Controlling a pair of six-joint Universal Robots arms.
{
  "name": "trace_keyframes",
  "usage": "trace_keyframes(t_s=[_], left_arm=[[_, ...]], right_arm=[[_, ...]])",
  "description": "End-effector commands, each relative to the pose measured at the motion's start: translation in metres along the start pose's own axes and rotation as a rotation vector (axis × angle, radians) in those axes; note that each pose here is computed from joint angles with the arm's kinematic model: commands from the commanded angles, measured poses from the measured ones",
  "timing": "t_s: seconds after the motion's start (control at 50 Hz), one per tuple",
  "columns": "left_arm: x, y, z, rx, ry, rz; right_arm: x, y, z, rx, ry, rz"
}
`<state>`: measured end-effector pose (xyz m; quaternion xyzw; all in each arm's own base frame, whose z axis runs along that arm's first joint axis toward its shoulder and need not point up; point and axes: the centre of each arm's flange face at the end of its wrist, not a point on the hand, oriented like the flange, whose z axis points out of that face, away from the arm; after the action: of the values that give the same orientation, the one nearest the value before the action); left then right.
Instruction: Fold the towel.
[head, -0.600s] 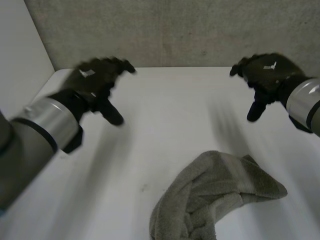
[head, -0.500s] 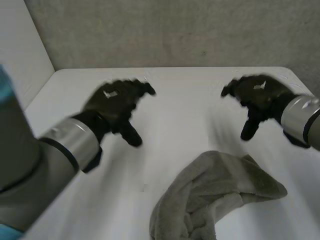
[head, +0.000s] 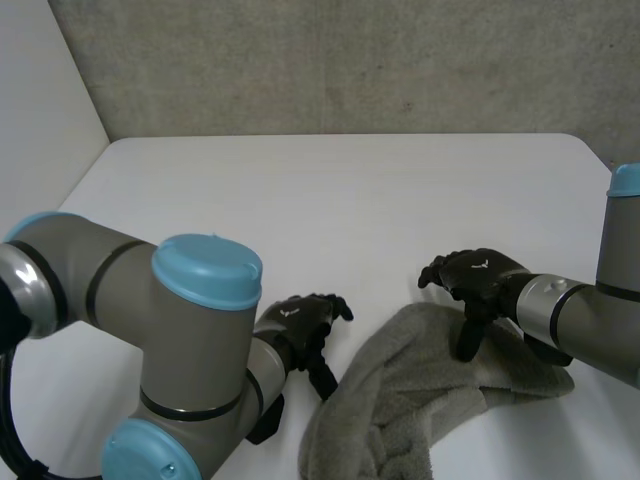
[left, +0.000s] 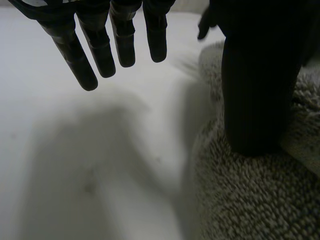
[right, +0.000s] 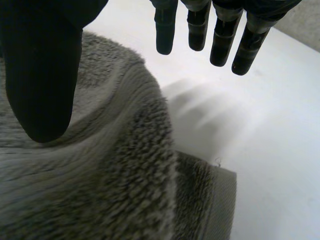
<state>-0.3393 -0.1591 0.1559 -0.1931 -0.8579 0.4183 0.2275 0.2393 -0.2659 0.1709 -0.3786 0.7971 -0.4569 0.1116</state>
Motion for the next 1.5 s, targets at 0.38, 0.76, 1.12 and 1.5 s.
trace_keyframes(t_s=[0.38,0.76,1.12,1.5], left_arm=[[0.009,-0.008,-0.013,-0.018,0.019,-0.017],[0.010,-0.037,-0.027,0.071,0.036,-0.123],[0.008,-0.009,-0.006,-0.067,0.037,-0.199],[0.026,0.004,0.004,-0.119,0.127,-0.248]], right_arm=[[-0.001,0.009,0.019,0.018,-0.002,-0.047],[0.022,-0.020,0.013,0.212,0.219,-0.133],[0.008,-0.017,0.013,0.249,0.249,-0.164],[0.019,-0.040,0.016,0.325,0.315,-0.287]])
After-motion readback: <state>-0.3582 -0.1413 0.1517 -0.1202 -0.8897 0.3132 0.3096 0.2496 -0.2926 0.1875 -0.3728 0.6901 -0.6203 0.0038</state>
